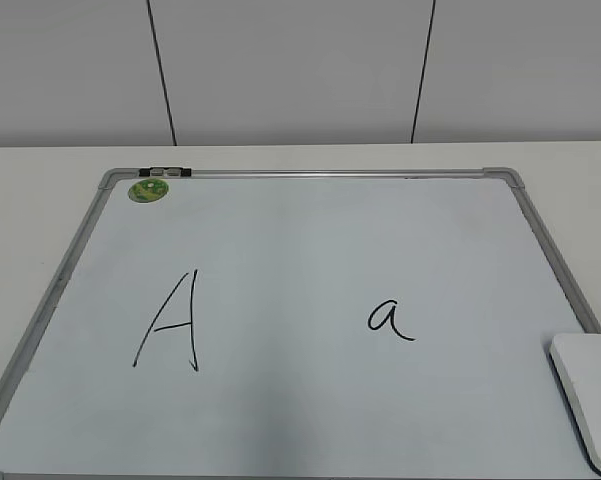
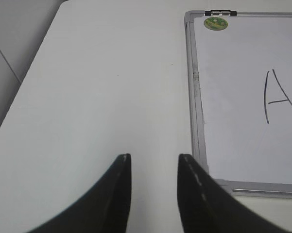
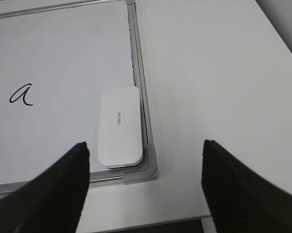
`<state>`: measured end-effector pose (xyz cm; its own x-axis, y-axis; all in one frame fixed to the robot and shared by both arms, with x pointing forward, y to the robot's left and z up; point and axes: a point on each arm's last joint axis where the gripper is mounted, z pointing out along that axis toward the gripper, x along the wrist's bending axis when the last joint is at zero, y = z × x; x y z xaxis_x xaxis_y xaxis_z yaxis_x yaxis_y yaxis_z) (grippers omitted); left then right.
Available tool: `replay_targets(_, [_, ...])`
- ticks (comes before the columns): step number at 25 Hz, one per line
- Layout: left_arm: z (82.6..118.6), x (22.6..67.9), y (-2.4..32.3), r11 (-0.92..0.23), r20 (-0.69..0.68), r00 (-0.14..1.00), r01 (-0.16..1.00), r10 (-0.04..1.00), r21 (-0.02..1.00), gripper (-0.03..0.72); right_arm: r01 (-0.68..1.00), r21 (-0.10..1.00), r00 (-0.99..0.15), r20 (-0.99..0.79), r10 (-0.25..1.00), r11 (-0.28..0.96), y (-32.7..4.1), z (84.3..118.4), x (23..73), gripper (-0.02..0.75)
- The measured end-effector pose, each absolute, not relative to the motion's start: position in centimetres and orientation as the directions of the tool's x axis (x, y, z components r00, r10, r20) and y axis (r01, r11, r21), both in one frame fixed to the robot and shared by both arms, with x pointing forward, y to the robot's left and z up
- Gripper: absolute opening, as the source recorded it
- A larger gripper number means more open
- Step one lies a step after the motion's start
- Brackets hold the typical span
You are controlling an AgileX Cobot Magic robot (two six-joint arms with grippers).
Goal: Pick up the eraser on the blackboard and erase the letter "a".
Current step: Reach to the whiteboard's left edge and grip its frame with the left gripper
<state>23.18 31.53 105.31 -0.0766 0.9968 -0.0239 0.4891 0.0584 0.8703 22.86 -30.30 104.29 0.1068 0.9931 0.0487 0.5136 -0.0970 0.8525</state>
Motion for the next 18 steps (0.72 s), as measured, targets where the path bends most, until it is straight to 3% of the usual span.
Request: replay_targets(18, [105.48, 23.29, 31.79, 0.042, 0.004, -0.094, 0.482, 0.996, 0.875, 0.232, 0.514, 0.853, 0.107, 0.049, 0.993, -0.097, -30.3, 104.29, 22.86, 0.534])
